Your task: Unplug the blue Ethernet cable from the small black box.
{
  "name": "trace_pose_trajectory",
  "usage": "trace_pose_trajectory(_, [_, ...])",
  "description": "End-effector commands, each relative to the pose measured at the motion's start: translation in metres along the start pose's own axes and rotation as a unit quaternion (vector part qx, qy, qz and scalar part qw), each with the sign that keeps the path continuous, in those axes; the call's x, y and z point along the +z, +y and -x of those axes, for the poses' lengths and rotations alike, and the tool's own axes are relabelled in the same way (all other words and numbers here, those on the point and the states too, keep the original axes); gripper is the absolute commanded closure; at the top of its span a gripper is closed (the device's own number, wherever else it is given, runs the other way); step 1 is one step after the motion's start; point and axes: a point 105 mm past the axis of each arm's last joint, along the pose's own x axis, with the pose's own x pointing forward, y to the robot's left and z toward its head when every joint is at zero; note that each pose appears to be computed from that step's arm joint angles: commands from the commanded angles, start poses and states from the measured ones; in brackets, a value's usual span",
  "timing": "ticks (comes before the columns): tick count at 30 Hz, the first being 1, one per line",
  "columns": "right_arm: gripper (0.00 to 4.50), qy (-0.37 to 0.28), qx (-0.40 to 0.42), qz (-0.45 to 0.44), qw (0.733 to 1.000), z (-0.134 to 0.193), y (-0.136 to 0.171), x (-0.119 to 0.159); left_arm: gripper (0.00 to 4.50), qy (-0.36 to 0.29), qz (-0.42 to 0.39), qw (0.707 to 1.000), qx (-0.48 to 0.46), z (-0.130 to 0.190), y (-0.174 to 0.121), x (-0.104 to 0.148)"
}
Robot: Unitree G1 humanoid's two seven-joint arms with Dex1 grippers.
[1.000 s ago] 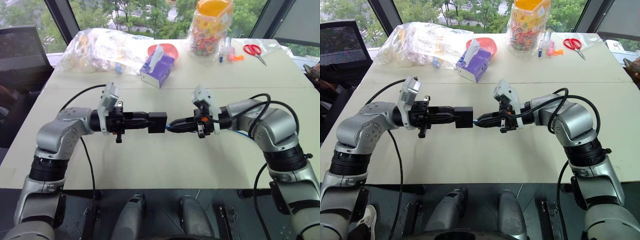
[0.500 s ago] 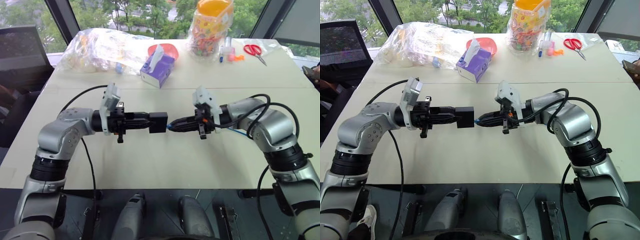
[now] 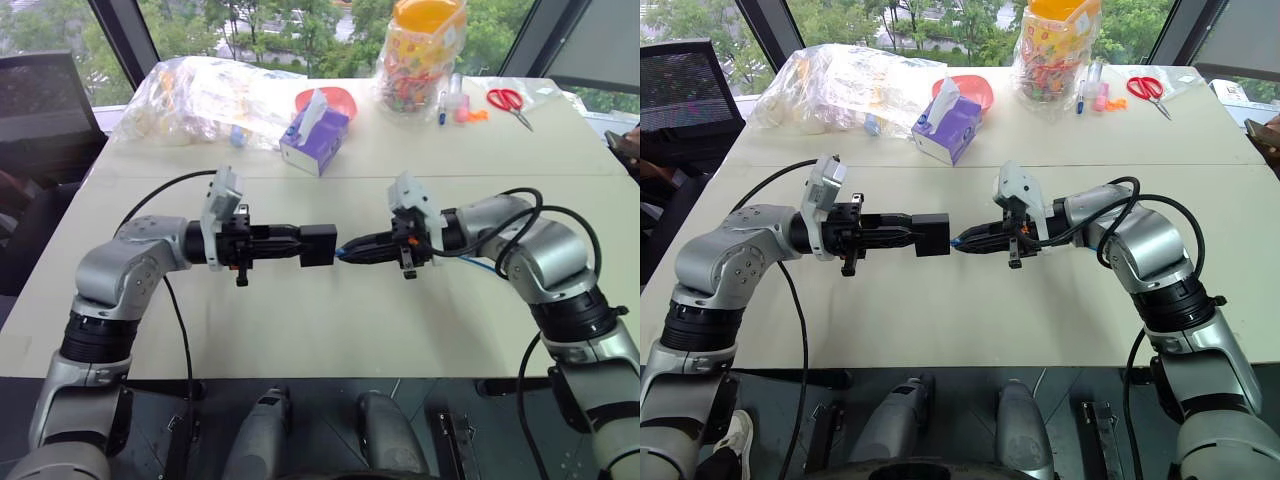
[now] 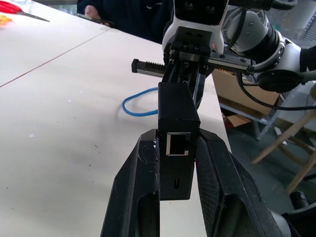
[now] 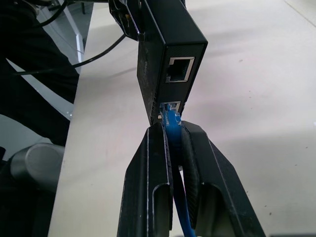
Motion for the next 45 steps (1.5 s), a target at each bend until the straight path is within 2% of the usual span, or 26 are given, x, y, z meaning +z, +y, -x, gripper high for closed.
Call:
trace_pose_trajectory(1, [3.30,-0.020,-0.037,-0.034,0.999,0.018,-0.005,0.007,4.06,-0.024,-0.031,0.999,0.002,0.009,-0.002,0.021])
trace_pose_trajectory(4, [1.82,-0.040,-0.025,-0.044,0.998,0.013,0.001,0.016,4.06,-0.032,-0.032,0.999,0.000,0.006,-0.003,0.023])
trace_pose_trajectory(5, [1.44,-0.046,-0.020,-0.048,0.998,0.012,0.003,0.018,4.06,-0.036,-0.032,0.999,-0.001,0.005,-0.003,0.024])
trace_pose_trajectory(16, [1.44,-0.087,0.012,-0.088,0.992,0.005,0.016,0.032,4.06,-0.035,-0.025,0.999,-0.008,0.002,-0.007,0.020])
trace_pose_trajectory(27, [1.44,-0.081,0.014,-0.094,0.992,0.002,0.018,0.030,4.06,-0.033,-0.026,0.999,-0.005,0.004,-0.006,0.019])
trace_pose_trajectory(33, [4.27,-0.077,0.011,-0.091,0.993,0.000,0.018,0.029,4.06,-0.034,-0.028,0.999,-0.004,0.004,-0.005,0.020])
trace_pose_trajectory(34, [4.47,-0.075,0.011,-0.090,0.993,0.000,0.018,0.028,4.06,-0.034,-0.028,0.999,-0.004,0.004,-0.005,0.020])
trace_pose_trajectory(45, [4.47,-0.058,0.008,-0.074,0.996,-0.002,0.019,0.022,4.06,-0.042,-0.027,0.999,-0.001,0.004,-0.003,0.024])
